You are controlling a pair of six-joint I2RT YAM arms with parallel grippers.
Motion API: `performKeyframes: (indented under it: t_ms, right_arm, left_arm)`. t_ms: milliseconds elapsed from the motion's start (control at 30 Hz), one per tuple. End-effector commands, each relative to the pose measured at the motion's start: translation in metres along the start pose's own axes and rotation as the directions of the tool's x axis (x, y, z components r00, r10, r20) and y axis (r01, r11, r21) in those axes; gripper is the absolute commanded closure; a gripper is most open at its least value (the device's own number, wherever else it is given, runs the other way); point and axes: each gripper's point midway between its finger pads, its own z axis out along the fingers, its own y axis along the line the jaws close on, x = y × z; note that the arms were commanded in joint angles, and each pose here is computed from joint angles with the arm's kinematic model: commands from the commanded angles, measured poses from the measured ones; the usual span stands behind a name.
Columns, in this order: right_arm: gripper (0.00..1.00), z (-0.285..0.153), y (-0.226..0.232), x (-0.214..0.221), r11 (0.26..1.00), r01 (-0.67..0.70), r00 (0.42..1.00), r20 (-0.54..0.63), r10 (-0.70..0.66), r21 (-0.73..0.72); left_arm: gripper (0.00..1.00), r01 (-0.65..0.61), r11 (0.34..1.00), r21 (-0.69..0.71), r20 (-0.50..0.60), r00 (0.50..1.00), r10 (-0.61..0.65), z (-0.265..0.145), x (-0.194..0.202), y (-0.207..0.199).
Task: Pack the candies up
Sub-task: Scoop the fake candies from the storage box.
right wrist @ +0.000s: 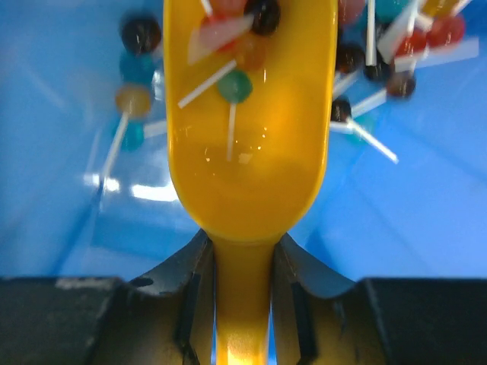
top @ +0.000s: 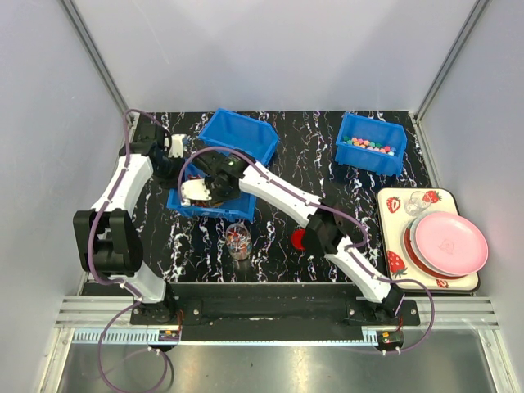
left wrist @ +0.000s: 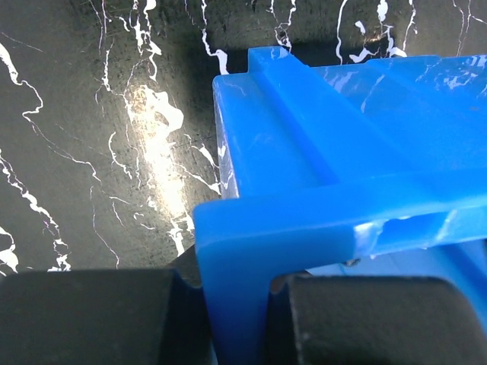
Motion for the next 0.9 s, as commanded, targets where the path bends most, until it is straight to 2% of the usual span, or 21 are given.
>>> performKeyframes:
  t_ms: [0,167,400,867]
  right_arm:
    - [1.0,0.017,-0.016,-0.027,0.992,-0.118,0.979,0.172,0.111,0.033]
    - [1.0,0.01,-0.043,-0.038,0.966,-0.24,0.93,0.306,0.201,0.092]
    - [1.0,-0.003,-0.059,-0.037,0.925,-0.37,0.868,0.387,0.311,0.087]
    - [1.0,-0.046,-0.081,-0.026,0.894,-0.443,0.8,0.481,0.359,0.07]
  left_arm:
    - [1.0,-0.028,0.995,0.1,0.128,0.992,0.015,-0.023,-0.022,-0.025]
    - [1.0,-0.01,0.991,0.131,0.131,0.991,-0.007,-0.024,-0.023,-0.025]
    - [1.0,0.044,0.991,0.125,0.123,0.991,-0.059,-0.025,-0.022,-0.008]
    - [1.0,0.134,0.985,0.105,0.094,0.985,-0.144,-0.024,-0.018,0.022]
